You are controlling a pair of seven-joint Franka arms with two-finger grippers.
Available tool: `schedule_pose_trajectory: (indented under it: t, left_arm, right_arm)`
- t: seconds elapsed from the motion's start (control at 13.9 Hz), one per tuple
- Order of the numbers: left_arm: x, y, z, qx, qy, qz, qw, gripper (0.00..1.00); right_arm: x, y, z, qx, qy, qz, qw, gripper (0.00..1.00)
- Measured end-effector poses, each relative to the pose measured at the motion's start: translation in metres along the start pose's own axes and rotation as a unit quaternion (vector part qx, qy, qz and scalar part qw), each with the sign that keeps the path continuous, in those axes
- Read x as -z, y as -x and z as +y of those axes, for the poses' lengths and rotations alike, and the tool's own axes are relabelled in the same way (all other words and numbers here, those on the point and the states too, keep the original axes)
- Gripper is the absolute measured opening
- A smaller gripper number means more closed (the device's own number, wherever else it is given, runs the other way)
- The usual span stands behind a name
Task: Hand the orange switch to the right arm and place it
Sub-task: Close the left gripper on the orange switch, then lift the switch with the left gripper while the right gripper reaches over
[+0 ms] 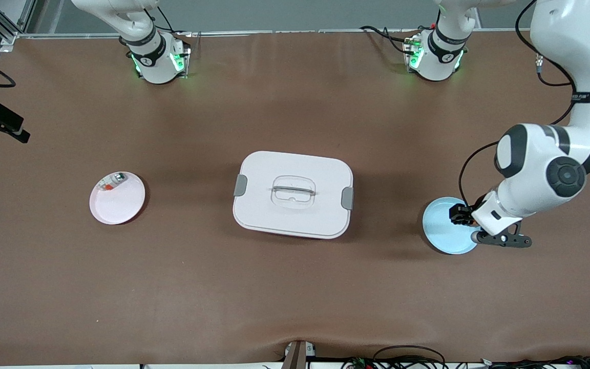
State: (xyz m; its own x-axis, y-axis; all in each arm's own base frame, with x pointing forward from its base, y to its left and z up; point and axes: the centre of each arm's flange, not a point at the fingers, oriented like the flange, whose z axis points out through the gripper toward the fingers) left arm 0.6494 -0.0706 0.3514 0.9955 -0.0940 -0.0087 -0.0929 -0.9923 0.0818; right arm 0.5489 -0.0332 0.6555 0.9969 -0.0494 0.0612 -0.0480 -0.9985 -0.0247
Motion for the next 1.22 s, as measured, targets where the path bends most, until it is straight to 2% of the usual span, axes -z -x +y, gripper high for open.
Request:
schedule_pose_trajectory:
  t: [0.14,0.29,0.58,0.93,1.08,1.22]
  left_arm:
    - [0.027,-0.002,0.019,0.029,0.039,-0.009,0.999,0.72]
    - [0.053,-0.004,0.04,0.064,0.06,-0.024,0.996,0.72]
    - [0.102,-0.003,0.093,0.15,0.111,-0.052,0.981,0.72]
    - [0.13,0.012,0.175,0.281,0.132,-0.089,0.946,0.72]
    - [0.133,0.023,0.209,0.314,0.133,-0.105,0.934,0.72]
    - [0.138,0.035,0.24,0.34,0.136,-0.121,0.923,0.72]
  right_arm:
    - [0.0,0.0,0.0,0.0,0.0,0.0,1.0,1.0]
    - [-0.002,0.002,-0.001,0.001,0.0,-0.008,1.0,1.0]
    - [-0.011,0.014,-0.041,0.034,-0.001,-0.059,0.998,1.0]
    - [-0.016,0.047,-0.167,0.011,0.018,-0.098,0.995,1.0]
    - [-0.016,0.072,-0.23,0.008,0.026,-0.097,0.995,1.0]
    - [-0.016,0.096,-0.285,0.0,0.024,-0.079,0.997,1.0]
